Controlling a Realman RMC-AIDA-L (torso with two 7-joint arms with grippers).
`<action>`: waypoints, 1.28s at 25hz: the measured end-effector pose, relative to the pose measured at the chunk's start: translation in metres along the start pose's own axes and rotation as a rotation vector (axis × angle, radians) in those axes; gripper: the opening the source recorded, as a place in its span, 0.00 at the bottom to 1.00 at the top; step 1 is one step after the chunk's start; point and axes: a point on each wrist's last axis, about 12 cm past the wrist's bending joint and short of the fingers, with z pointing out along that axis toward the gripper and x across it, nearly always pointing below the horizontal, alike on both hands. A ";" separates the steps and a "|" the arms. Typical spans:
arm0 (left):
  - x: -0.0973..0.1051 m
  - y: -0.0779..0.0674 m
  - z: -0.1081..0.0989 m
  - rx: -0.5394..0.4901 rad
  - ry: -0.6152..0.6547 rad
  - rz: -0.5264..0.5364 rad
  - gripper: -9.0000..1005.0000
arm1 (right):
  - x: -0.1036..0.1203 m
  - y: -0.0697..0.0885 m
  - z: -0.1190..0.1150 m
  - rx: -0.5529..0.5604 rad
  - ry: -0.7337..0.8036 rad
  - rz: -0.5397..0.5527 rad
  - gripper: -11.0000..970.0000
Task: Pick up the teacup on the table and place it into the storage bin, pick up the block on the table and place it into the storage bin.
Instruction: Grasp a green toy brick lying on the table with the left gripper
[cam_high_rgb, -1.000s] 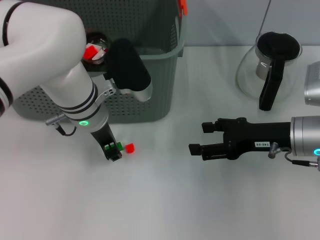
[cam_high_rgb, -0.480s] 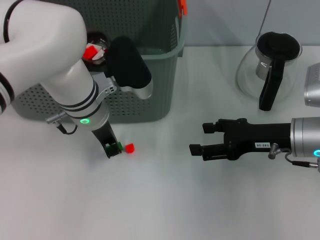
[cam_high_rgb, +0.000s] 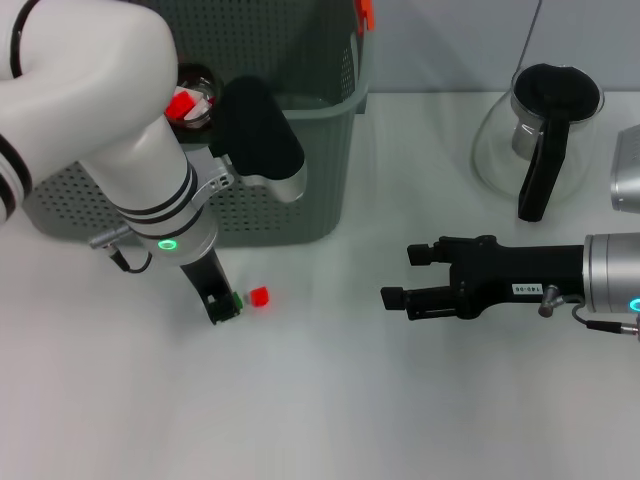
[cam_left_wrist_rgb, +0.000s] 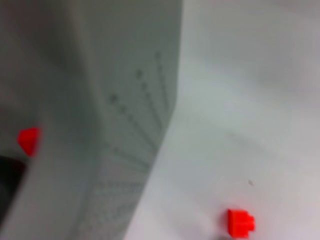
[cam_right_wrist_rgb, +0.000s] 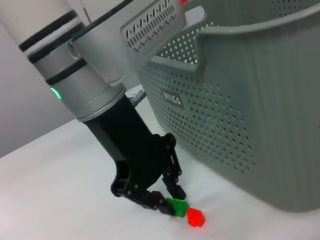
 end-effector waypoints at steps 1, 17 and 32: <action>0.000 -0.001 -0.001 0.006 0.007 0.002 0.23 | 0.000 0.000 0.000 0.000 0.000 -0.001 0.94; 0.001 0.000 -0.008 0.017 0.014 -0.020 0.43 | -0.001 -0.001 -0.001 0.003 0.000 -0.005 0.94; 0.002 0.001 -0.010 0.029 0.038 -0.105 0.65 | -0.002 -0.001 0.000 0.002 -0.002 -0.011 0.94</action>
